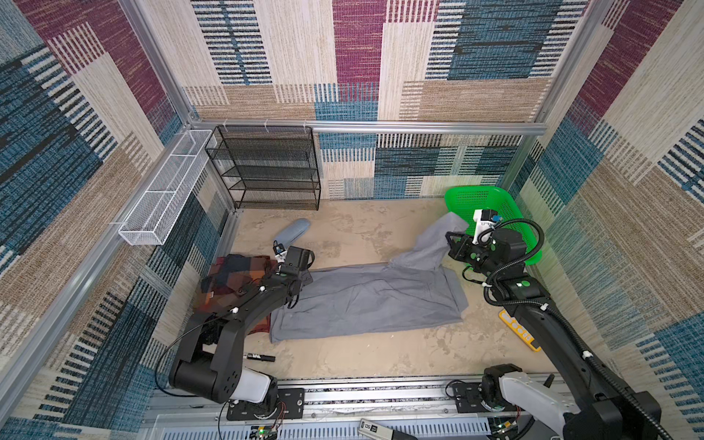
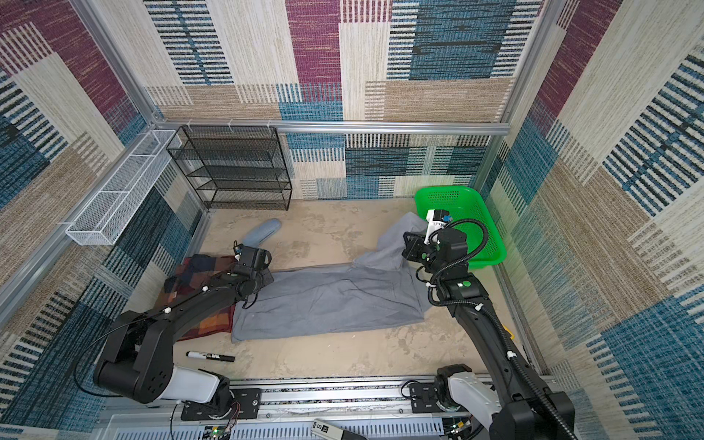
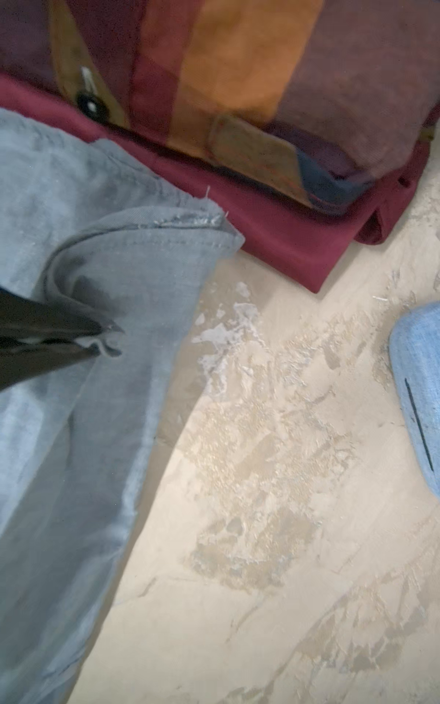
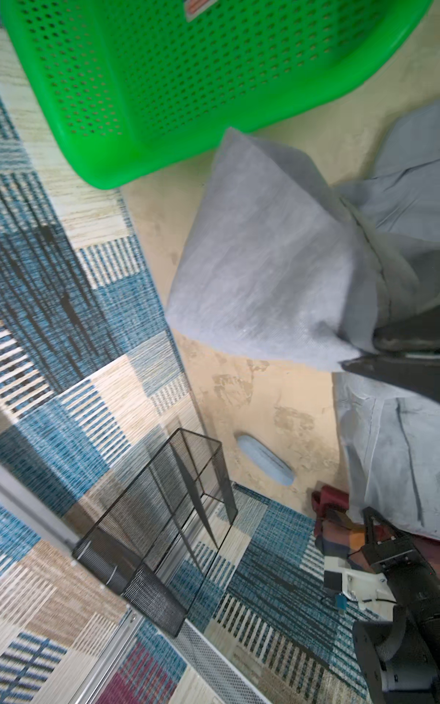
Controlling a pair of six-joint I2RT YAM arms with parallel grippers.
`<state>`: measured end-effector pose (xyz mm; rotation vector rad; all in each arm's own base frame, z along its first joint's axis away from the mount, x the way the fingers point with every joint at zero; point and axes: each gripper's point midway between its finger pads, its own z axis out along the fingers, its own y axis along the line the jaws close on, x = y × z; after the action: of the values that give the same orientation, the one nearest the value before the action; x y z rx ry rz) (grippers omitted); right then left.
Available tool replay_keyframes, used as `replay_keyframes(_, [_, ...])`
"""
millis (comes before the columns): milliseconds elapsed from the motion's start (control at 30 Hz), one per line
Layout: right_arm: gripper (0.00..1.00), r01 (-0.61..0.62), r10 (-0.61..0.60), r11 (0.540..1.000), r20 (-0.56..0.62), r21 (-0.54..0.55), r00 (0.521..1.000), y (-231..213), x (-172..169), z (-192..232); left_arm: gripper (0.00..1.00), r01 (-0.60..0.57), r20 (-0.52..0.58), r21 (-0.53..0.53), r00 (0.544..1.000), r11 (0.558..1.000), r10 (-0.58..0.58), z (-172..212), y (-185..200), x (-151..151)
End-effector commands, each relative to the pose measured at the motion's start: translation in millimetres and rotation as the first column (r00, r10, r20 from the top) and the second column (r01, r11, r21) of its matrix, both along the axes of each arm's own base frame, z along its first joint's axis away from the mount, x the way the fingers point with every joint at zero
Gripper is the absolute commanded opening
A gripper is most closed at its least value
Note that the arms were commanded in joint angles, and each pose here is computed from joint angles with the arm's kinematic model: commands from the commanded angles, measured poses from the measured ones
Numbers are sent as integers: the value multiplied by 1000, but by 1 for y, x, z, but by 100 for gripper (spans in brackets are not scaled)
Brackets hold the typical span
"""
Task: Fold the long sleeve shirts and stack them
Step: 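Fold the far edge over the shirt body toward the robot with both grippers, then open the right gripper and move it to the folded shirt's middle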
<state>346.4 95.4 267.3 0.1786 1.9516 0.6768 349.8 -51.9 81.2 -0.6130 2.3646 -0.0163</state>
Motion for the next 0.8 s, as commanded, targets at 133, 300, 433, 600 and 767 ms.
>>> replay_keyframes(133, [0, 28, -32, 999, -99, -40, 995, -9, -21, -38, 9, -21, 52, -36, 998, 999, 22, 1, 1, -14])
replay_keyframes(300, [0, 13, -19, 999, -129, -48, 991, -8, -30, -50, 38, -41, 57, -43, 997, 998, 43, 5, 5, -32])
replay_keyframes(433, [0, 3, -12, 999, -157, -54, 987, -7, -35, -59, 58, -59, 103, -69, 992, 996, 66, 24, 10, -42])
replay_keyframes(600, [0, -33, 21, 997, -170, -68, 985, 0, -41, -67, 69, -71, 122, -81, 989, 994, 80, 44, 13, -48])
replay_keyframes(767, [0, -91, 89, 993, -31, -76, 996, 17, -33, -25, 70, -52, 56, -44, 997, 998, 55, 54, 12, -49])
